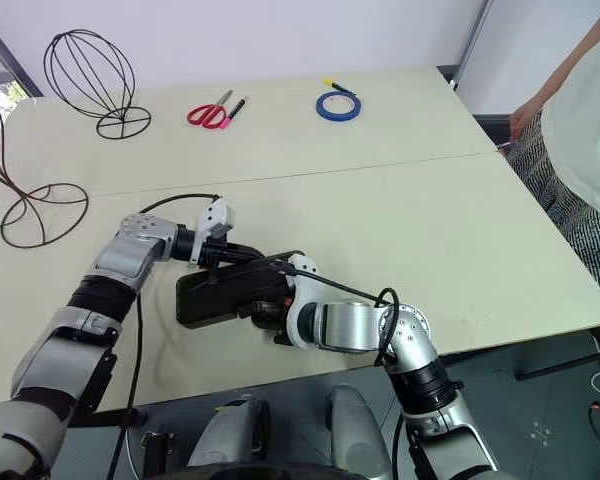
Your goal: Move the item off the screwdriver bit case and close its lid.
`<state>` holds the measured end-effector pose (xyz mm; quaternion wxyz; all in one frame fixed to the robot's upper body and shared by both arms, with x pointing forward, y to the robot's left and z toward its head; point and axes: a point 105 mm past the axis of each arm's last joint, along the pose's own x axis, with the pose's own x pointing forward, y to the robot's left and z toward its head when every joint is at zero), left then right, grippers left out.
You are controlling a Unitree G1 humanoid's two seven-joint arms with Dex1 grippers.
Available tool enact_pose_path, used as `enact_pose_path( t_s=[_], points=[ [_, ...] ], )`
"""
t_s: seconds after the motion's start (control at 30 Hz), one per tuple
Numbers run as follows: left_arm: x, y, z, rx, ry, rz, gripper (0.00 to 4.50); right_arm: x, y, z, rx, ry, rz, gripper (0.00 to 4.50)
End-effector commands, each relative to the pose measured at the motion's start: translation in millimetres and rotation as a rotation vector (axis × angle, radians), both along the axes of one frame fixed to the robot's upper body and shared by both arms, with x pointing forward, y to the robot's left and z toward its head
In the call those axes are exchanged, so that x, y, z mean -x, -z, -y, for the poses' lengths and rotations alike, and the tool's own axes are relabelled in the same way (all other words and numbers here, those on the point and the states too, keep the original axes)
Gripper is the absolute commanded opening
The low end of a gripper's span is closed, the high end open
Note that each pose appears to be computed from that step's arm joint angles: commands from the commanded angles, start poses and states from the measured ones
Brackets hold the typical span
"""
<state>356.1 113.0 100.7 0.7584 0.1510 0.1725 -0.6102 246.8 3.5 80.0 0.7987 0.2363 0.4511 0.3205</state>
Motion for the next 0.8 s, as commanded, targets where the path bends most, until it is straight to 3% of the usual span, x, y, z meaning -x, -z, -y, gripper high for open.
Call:
enact_pose_path(
  t_s=[0.03, 0.7, 0.8],
  points=[
    [12.0, 6.7, 13.1, -0.003, 0.081, -0.007, 0.0, -16.4, -16.1, 1.6, 0.004, 0.051, 0.113, 0.05],
    [50.4, 46.7, 18.9, -0.093, 0.209, -0.095, 0.0, -32.0, -29.3, -1.7, 0.031, 0.044, 0.265, 0.05],
    [53.6, 63.0, 15.4, -0.131, 0.21, -0.104, 0.0, -32.6, -31.1, -1.6, 0.037, 0.036, 0.281, 0.05]
  ],
)
